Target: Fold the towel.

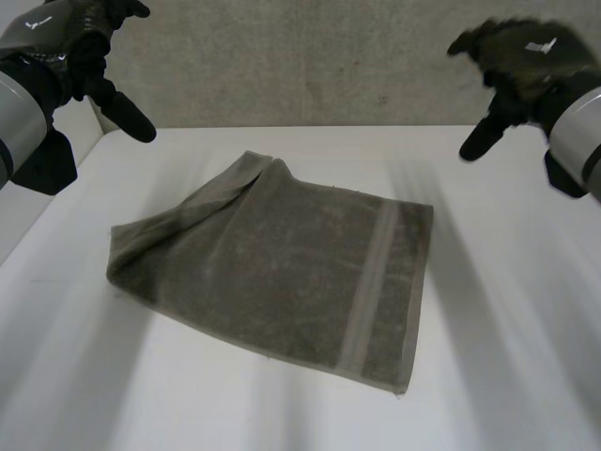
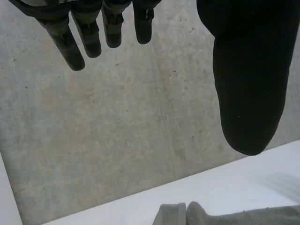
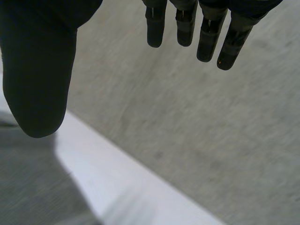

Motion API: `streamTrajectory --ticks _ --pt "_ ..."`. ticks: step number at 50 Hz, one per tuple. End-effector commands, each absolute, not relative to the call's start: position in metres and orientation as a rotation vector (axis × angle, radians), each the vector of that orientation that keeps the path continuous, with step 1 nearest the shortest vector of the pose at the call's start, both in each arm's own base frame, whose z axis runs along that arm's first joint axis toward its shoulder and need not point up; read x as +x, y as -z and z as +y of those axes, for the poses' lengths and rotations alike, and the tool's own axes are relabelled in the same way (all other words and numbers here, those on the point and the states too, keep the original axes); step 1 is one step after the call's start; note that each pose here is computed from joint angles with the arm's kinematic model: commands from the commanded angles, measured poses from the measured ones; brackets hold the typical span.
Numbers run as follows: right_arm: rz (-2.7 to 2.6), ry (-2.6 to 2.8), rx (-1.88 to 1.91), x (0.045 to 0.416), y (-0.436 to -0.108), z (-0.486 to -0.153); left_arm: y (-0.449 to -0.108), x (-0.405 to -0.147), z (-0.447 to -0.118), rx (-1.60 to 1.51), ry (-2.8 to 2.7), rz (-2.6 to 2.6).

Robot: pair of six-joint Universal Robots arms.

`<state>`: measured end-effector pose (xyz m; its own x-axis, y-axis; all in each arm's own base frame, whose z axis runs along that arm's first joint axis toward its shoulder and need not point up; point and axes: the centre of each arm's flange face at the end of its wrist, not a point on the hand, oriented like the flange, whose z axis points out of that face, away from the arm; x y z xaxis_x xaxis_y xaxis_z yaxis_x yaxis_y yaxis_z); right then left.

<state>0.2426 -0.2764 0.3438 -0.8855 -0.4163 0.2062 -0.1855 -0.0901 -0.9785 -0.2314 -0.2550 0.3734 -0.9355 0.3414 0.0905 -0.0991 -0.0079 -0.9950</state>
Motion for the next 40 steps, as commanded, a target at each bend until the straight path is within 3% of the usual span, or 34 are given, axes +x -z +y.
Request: streamTrajectory --ticks 1,4,12,20,28,40 --pt "2.224 1.759 -0.778 0.258 -0.285 -0.269 -0.355 -0.234 -0.265 -0.260 -1.967 -2.031" --pt "2.235 1.676 -0.819 0.268 -0.271 -0.260 -0.349 -0.235 -0.266 -0.263 -1.950 -2.051" --pt "2.227 1.419 -0.967 0.278 -0.194 -0.214 -0.319 -0.235 -0.270 -0.266 -1.926 -2.088" --pt "2.170 1.397 -1.041 0.280 -0.149 -0.179 -0.281 -0.230 -0.271 -0.281 -1.920 -2.133" --pt "2.164 1.428 -1.136 0.275 -0.124 -0.170 -0.256 -0.220 -0.272 -0.303 -1.900 -2.214" --pt "2.173 1.425 -1.156 0.275 -0.112 -0.172 -0.247 -0.218 -0.269 -0.300 -1.876 -2.244"
